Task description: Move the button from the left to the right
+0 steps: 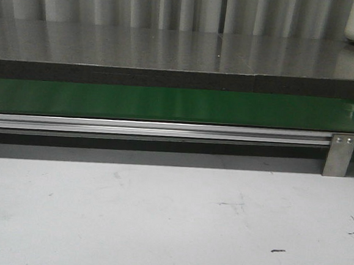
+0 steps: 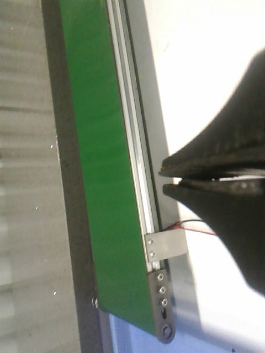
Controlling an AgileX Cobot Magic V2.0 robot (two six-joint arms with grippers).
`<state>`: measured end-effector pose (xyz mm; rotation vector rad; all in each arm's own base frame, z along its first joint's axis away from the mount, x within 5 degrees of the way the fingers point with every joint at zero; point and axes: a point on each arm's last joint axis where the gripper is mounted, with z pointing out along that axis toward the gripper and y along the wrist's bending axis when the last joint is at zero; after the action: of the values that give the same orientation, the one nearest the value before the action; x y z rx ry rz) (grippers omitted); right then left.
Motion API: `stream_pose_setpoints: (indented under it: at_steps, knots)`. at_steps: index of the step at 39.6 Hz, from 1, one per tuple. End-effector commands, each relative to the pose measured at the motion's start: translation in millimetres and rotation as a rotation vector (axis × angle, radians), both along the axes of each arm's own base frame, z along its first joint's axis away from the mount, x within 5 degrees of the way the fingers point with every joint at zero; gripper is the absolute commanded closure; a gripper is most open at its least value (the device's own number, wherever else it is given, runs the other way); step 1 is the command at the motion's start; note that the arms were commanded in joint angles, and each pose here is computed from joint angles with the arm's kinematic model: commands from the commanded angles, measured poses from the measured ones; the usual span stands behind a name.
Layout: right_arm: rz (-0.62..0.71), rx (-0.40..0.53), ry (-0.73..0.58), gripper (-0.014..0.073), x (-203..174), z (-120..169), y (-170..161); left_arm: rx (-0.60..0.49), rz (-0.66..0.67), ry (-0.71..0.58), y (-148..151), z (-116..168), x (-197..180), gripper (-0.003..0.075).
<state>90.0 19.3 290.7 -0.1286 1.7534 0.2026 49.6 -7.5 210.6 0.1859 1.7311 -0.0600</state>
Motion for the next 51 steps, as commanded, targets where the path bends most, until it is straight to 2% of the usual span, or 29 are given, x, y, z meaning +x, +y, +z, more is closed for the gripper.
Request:
stream_pose_setpoints:
  at_steps: [1,10,18,51]
  knots:
    - [-0.013,0.014,-0.105,0.0662,1,16,-1,-0.066,-0.006,-0.117,-1,6,0,0.0741]
    - [-0.013,0.014,-0.105,0.0662,1,16,-1,-0.1,0.103,-0.125,4,-19,6,0.0741]
    - [-0.013,0.014,-0.105,0.0662,1,16,-1,-0.108,0.164,-0.132,8,-18,7,0.0741]
    - [-0.013,0.014,-0.105,0.0662,1,16,-1,-0.108,0.168,-0.13,8,-18,7,0.0741]
